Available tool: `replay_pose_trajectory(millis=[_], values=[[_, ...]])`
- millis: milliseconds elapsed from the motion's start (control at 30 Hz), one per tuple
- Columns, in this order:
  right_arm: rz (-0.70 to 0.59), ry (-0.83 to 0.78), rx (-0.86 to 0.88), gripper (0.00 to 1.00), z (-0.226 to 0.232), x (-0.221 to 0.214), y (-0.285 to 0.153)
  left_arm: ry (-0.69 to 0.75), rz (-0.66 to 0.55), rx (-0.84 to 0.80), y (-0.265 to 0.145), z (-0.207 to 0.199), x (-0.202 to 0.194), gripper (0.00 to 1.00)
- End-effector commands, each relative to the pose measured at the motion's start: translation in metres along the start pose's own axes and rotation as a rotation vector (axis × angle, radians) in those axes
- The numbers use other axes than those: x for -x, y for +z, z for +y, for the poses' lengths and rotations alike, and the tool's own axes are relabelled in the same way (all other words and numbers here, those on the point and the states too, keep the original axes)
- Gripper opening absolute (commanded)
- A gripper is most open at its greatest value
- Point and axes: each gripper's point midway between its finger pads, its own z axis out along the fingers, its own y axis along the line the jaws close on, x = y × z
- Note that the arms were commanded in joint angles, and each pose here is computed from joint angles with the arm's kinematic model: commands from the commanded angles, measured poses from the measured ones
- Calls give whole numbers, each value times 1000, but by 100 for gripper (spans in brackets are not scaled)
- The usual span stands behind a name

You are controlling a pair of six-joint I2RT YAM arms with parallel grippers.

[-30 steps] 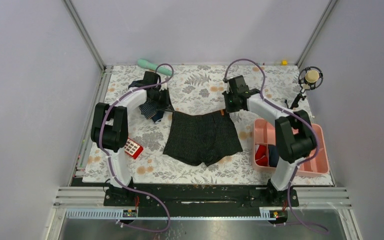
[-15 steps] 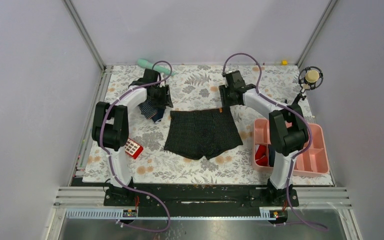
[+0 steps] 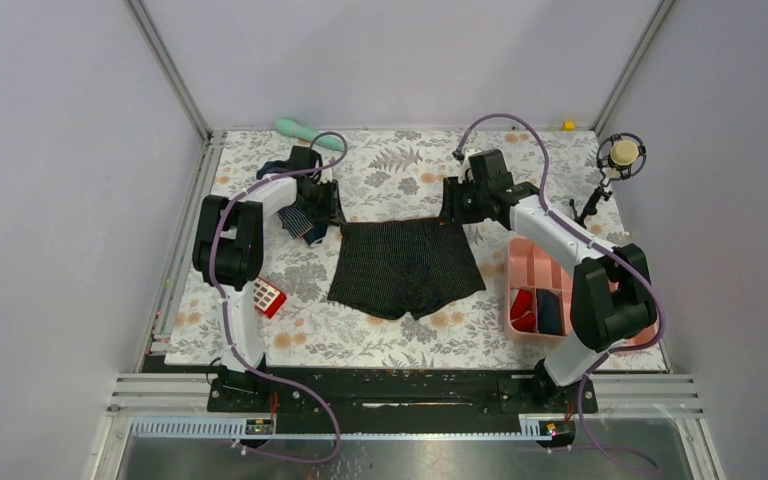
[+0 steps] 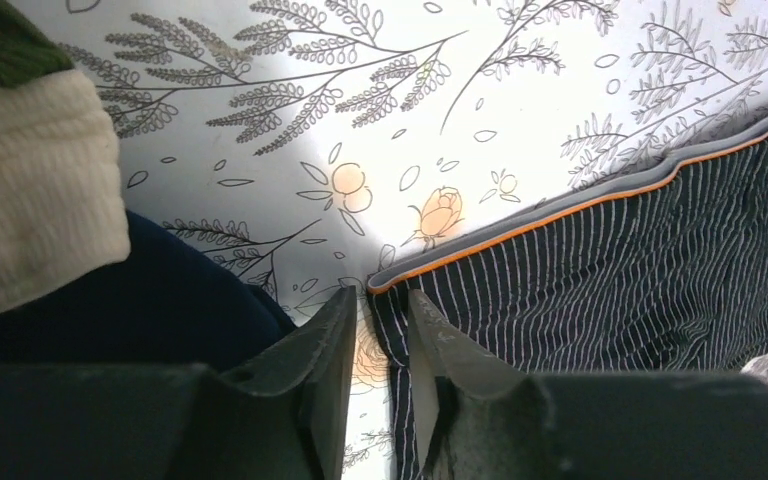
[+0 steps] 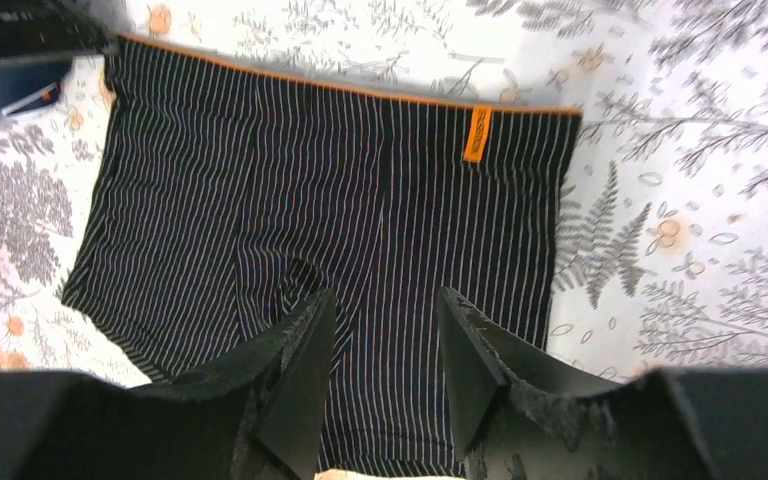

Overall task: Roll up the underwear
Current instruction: Fold the underwear at the center of the board.

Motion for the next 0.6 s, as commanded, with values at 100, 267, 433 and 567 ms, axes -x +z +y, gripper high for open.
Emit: replay_pose_trajectory(millis=[100, 267, 433, 567], values=[[61, -104, 160, 49, 40, -21, 4, 59, -36, -59, 0, -8, 15, 8], [108, -371, 401, 44, 114, -38, 10, 29, -45, -83, -5, -14, 9, 0], [69, -664, 585, 42, 192, -66, 8, -14, -43, -90, -23, -17, -16, 0], [-13, -823, 644, 43, 231, -91, 16, -38, -27, -46, -37, -10, -39, 0]])
